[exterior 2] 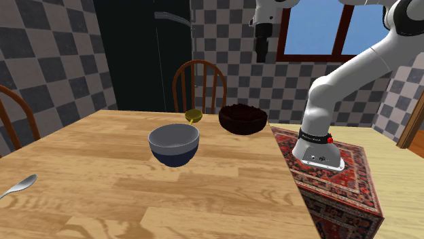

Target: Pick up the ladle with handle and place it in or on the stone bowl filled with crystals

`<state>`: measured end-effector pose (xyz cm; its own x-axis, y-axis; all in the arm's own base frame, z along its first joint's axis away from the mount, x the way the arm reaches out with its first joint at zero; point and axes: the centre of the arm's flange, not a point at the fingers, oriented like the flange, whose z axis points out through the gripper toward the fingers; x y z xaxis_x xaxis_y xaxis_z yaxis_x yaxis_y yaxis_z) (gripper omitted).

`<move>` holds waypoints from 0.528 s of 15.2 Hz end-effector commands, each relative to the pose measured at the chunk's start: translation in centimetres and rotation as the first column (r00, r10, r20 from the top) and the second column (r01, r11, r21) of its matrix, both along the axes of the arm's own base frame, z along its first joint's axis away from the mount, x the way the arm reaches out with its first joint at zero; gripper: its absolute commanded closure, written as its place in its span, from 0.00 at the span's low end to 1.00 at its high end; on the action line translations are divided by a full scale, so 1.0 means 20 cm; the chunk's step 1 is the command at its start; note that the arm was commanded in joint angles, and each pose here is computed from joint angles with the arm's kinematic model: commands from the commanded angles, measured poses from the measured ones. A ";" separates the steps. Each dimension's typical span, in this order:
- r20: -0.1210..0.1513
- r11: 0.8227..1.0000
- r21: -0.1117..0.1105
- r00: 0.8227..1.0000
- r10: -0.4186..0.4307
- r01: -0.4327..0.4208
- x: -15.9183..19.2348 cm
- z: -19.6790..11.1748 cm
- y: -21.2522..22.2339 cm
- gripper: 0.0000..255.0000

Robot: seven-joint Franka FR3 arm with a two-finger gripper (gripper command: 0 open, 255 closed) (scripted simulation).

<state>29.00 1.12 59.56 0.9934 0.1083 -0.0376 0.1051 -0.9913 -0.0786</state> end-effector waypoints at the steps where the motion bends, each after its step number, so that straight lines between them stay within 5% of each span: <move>1: 0.000 1.000 0.000 1.000 0.000 0.000 0.00 0.00 0.00 0.00; 8: 0.004 0.967 -0.060 0.969 -0.247 0.246 0.04 -0.18 0.46 0.00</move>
